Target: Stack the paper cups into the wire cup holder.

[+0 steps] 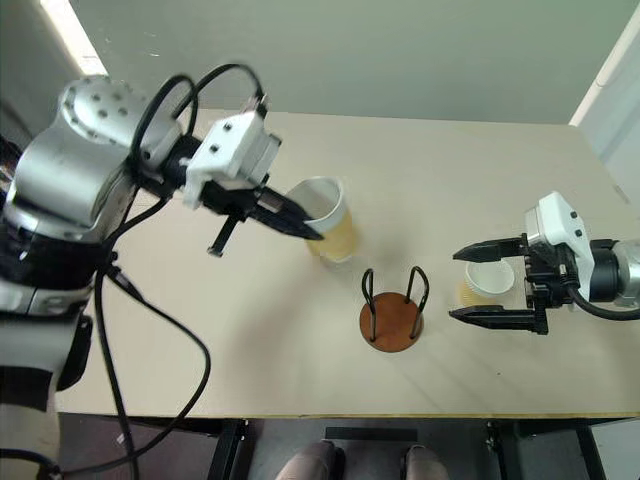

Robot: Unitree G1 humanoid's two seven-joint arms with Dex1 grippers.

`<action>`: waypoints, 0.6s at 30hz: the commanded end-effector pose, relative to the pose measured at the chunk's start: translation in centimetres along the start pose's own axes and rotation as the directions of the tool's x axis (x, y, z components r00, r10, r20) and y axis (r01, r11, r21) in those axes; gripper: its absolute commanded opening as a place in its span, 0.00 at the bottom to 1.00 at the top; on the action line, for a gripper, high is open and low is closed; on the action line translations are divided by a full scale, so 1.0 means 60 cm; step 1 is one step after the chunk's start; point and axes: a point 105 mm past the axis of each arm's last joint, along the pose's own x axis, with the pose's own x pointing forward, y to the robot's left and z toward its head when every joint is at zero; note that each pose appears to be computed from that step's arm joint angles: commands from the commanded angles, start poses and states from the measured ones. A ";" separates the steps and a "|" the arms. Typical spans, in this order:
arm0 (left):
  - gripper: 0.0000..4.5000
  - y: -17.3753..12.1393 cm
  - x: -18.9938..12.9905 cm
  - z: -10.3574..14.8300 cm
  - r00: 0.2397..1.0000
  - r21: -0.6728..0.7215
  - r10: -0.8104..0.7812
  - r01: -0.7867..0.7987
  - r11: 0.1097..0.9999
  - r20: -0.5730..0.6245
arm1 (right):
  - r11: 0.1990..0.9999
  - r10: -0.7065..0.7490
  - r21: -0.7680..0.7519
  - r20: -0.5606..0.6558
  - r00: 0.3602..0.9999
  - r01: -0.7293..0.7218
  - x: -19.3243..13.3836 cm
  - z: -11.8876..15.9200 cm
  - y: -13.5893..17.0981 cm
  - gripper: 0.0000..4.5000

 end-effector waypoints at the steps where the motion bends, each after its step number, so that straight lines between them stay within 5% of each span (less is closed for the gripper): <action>1: 0.01 0.003 0.008 0.033 0.996 0.059 -0.078 0.076 0.995 0.046 | 0.998 -0.029 -0.047 0.016 0.999 0.029 -0.010 0.022 0.008 1.00; 18: 0.01 0.019 0.099 0.032 0.966 0.168 -0.257 0.249 0.954 0.026 | 0.982 -0.159 -0.090 0.063 0.985 0.164 -0.031 0.057 0.008 1.00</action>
